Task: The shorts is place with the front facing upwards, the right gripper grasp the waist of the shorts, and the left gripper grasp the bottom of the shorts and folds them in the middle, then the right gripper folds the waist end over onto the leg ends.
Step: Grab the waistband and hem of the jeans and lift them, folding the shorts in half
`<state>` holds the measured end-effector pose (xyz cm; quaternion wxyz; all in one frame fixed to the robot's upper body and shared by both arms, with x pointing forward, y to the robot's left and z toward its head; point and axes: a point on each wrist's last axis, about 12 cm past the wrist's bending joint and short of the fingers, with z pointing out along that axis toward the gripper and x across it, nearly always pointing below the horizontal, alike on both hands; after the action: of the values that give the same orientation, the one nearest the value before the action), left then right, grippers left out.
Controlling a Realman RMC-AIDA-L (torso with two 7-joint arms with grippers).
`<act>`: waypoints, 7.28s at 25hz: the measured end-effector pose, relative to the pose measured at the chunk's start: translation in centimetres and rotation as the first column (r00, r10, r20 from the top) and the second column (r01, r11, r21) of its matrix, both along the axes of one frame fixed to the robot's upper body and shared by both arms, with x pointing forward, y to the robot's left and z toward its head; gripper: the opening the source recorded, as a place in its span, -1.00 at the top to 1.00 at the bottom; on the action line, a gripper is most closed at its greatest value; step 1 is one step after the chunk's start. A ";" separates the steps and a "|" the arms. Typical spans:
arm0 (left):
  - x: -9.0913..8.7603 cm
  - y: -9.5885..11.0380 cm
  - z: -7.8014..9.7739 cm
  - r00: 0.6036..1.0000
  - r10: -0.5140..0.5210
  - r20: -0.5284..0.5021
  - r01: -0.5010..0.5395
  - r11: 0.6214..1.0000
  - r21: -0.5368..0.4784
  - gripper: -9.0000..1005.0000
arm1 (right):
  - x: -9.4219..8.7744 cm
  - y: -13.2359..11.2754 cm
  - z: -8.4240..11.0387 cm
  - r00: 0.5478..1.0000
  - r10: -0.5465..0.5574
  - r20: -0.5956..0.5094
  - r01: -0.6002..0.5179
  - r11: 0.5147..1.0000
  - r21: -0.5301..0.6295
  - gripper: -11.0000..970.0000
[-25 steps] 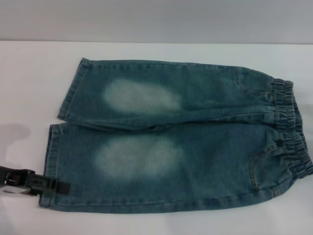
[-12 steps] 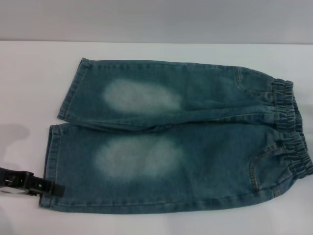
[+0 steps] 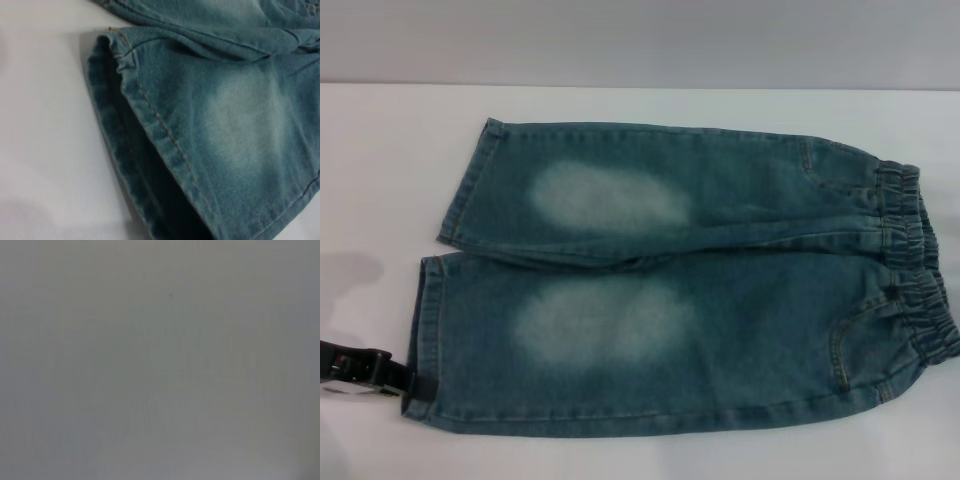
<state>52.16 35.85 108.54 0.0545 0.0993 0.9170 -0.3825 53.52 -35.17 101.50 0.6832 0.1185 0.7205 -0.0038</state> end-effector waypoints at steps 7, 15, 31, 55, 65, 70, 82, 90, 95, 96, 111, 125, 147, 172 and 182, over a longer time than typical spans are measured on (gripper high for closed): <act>0.1 0.1 -0.1 1.000 0.017 0.015 -0.017 1.000 0.001 0.87 | -0.1 -0.1 0.0 1.000 -0.005 0.000 0.005 1.000 0.004 -0.55; 1.0 -0.1 0.1 0.996 0.064 0.060 -0.063 0.998 -0.020 0.96 | 0.1 -0.5 0.3 1.000 0.018 0.013 -0.018 0.999 0.048 -0.55; 2.1 -1.0 0.3 0.978 0.124 0.166 -0.110 0.990 -0.091 0.96 | 2.7 -1.1 7.5 0.711 0.702 -0.037 -0.670 0.693 0.266 -0.55; 3.0 -1.7 0.7 0.974 0.107 0.201 -0.091 0.992 -0.087 0.95 | 1.1 -1.4 15.9 -0.071 0.715 -0.695 -0.928 0.209 0.309 -0.55; 3.2 -1.9 0.6 0.972 0.112 0.205 -0.096 0.992 -0.087 0.95 | 2.9 0.4 13.5 -0.126 0.481 -0.868 -0.908 0.296 0.295 -0.55; 3.2 -2.0 0.5 0.972 0.114 0.203 -0.098 0.992 -0.085 0.95 | 3.2 1.3 12.6 -0.160 0.442 -0.883 -0.907 0.287 0.308 -0.55; 3.2 -2.0 0.4 0.972 0.114 0.205 -0.099 0.992 -0.084 0.94 | 3.5 2.2 11.5 -0.185 0.440 -0.879 -0.905 0.272 0.327 -0.55; 3.1 -2.0 0.3 0.972 0.117 0.202 -0.102 0.992 -0.080 0.94 | 3.7 2.6 11.5 -0.175 0.456 -0.873 -0.911 0.260 0.319 -0.55; 2.9 -1.8 0.1 0.973 0.121 0.199 -0.107 0.991 -0.078 0.94 | 3.8 2.6 11.8 -0.174 0.449 -0.876 -0.913 0.260 0.315 -0.55; 2.9 -1.8 0.1 0.972 0.121 0.199 -0.108 0.991 -0.078 0.94 | 3.9 2.6 11.9 -0.174 0.448 -0.877 -0.913 0.260 0.314 -0.55; 2.8 -1.7 0.0 0.971 0.118 0.206 -0.104 0.992 -0.074 0.93 | 3.9 3.4 11.6 -0.168 0.465 -0.869 -0.919 0.246 0.309 -0.54; 3.0 -1.7 0.0 0.969 0.122 0.214 -0.110 0.992 -0.068 0.93 | 4.2 2.4 12.3 -0.122 0.443 -0.888 -0.924 0.276 0.264 0.02; 3.0 -1.5 0.0 0.967 0.134 0.217 -0.121 0.990 -0.071 0.92 | 4.1 2.6 11.9 -0.054 0.515 -0.855 -0.935 0.273 0.224 0.98; 4.6 -1.3 1.4 0.938 0.189 0.291 -0.164 0.980 -0.109 0.92 | 2.6 0.2 12.1 0.071 0.577 -0.813 -0.874 0.428 0.228 0.80; 4.3 -1.3 0.9 0.937 0.195 0.289 -0.171 0.980 -0.106 0.91 | 3.4 2.5 11.2 0.000 0.457 -0.889 -0.893 0.400 0.206 0.25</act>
<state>56.41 34.58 109.42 0.2313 0.0679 0.8877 -0.3922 56.89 -32.70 112.70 0.1284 -0.4335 0.8834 0.1236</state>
